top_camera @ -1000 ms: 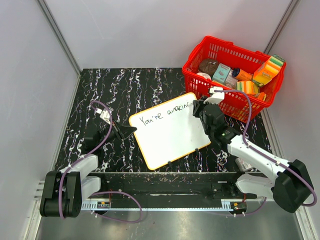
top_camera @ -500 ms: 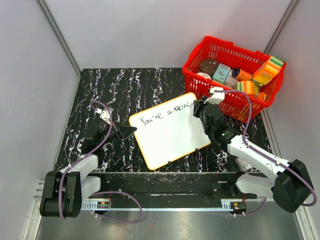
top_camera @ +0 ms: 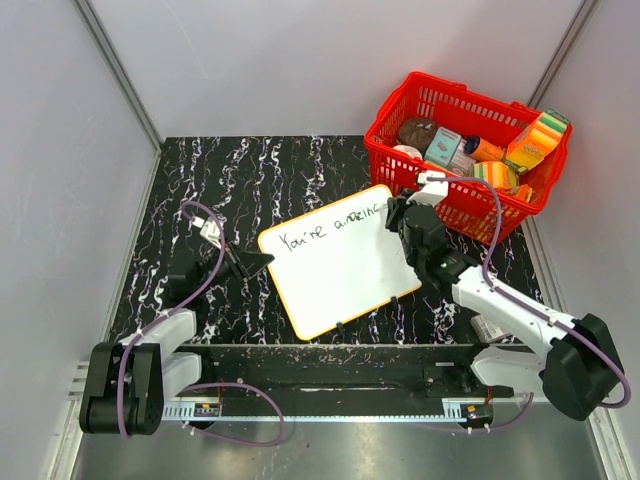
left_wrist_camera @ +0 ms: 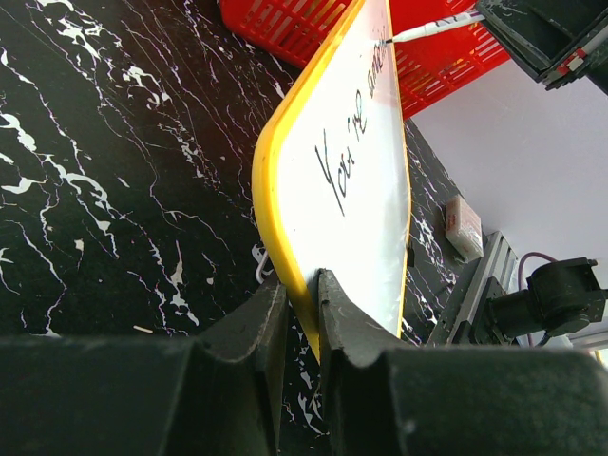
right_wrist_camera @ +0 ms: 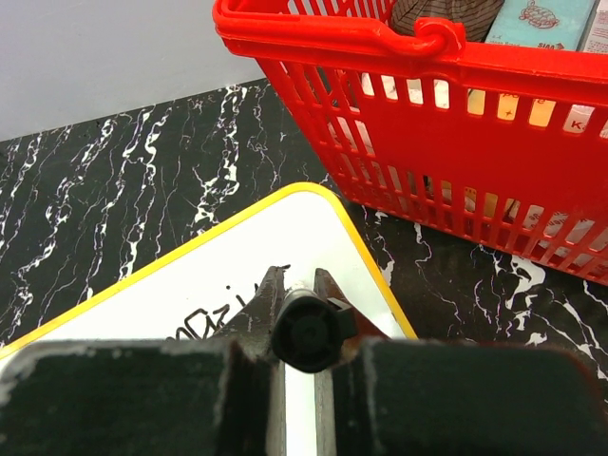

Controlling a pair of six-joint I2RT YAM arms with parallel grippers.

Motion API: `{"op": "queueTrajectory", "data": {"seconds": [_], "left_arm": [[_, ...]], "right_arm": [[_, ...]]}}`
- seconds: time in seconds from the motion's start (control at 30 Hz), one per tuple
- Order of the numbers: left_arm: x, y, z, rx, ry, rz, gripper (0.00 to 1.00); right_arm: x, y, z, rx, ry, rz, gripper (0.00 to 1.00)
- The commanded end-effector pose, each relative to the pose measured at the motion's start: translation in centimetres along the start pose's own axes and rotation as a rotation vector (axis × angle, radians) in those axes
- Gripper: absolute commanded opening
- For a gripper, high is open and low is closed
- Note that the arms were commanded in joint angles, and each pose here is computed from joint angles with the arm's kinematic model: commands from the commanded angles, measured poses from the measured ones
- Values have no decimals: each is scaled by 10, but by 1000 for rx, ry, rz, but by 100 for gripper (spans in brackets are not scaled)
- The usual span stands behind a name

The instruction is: Write a sentence on the whiteboard

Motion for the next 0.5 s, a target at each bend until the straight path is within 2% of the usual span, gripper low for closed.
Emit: {"op": "queueTrajectory", "data": {"seconds": [0.0,0.47], "left_arm": [[-1,-1,-1,94,15,-16,0],[-1,-1,0,96,13,-16,0]], "right_arm": [[7,-16,6,7,19,-47,0],[7,-14,5,-1,21,-40,0]]}}
Point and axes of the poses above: each gripper's point midway between its finger pads, its own x axis out along the fingers, its own z axis along the line the jaws close on, y = z × x, the point moved 7 cm from there along -x, back along the fingers, and after that the axes turned 5 degrees about x, right-handed, at the moved point
